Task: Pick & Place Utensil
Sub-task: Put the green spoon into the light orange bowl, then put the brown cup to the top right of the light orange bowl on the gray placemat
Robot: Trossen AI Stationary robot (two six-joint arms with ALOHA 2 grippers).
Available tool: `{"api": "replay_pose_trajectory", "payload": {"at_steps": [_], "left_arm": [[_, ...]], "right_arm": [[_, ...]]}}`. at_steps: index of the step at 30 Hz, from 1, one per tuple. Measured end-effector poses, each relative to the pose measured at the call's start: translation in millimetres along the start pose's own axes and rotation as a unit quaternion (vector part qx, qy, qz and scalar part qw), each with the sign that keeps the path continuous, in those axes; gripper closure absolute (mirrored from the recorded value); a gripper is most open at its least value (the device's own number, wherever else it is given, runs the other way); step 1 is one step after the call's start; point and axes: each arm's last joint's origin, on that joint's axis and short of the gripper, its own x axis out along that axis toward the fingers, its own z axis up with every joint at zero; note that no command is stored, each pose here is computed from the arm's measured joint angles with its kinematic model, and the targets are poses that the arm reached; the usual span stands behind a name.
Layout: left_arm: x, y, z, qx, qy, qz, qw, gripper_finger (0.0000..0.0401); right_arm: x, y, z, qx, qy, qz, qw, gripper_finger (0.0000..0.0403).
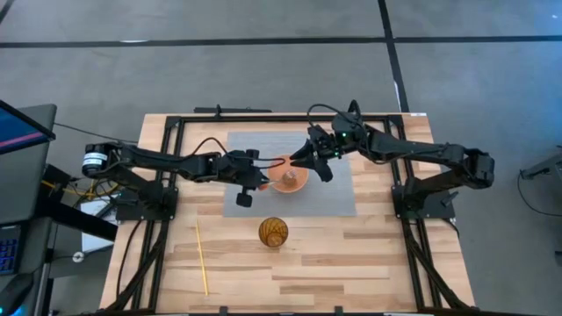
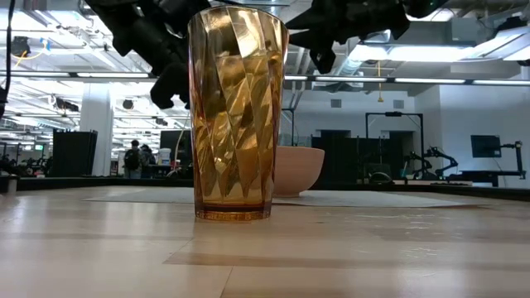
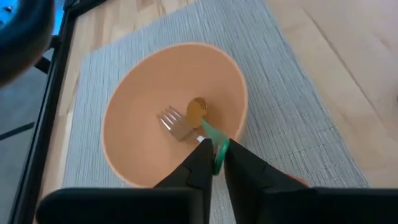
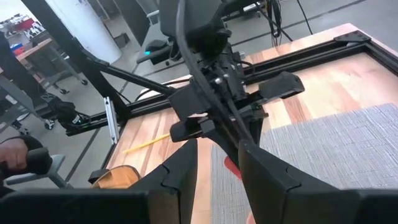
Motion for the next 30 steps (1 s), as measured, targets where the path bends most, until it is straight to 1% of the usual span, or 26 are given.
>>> {"api": "replay_pose_trajectory", "payload": {"at_steps": [3,5,9,15,19,22,26,30], "left_arm": [[-2,1,2,0.0,-0.007,0.004,1.0,0.0342],[-5,3,5,-0.006,-0.017,0.018,1.0,0.0328],[-8,5,8,-0.017,-0.029,0.027,0.999,0.0299],[-26,1,21,-0.009,-0.071,0.033,0.997,0.0267],[-46,-4,33,-0.001,-0.111,0.034,0.993,0.0259],[-61,-8,41,-0.006,-0.142,0.031,0.989,0.0259],[-81,-17,50,-0.03,-0.179,0.015,0.983,0.0261],[-94,-25,54,-0.045,-0.196,-0.006,0.98,0.0261]], "right_arm": [[0,0,0,0.0,0.0,0.0,1.0,0.0291],[0,0,0,0.0,0.0,0.0,1.0,0.0291],[1,1,-1,0.002,0.005,0.002,1.0,0.0291],[4,7,-4,0.001,0.012,0.013,1.0,0.0291],[6,11,-6,0.002,0.019,0.02,1.0,0.0291],[8,15,-7,0.001,0.023,0.028,0.999,0.0291],[12,24,-10,-0.004,0.029,0.046,0.999,0.0291],[18,39,-15,-0.036,0.039,0.077,0.996,0.0291]]}}
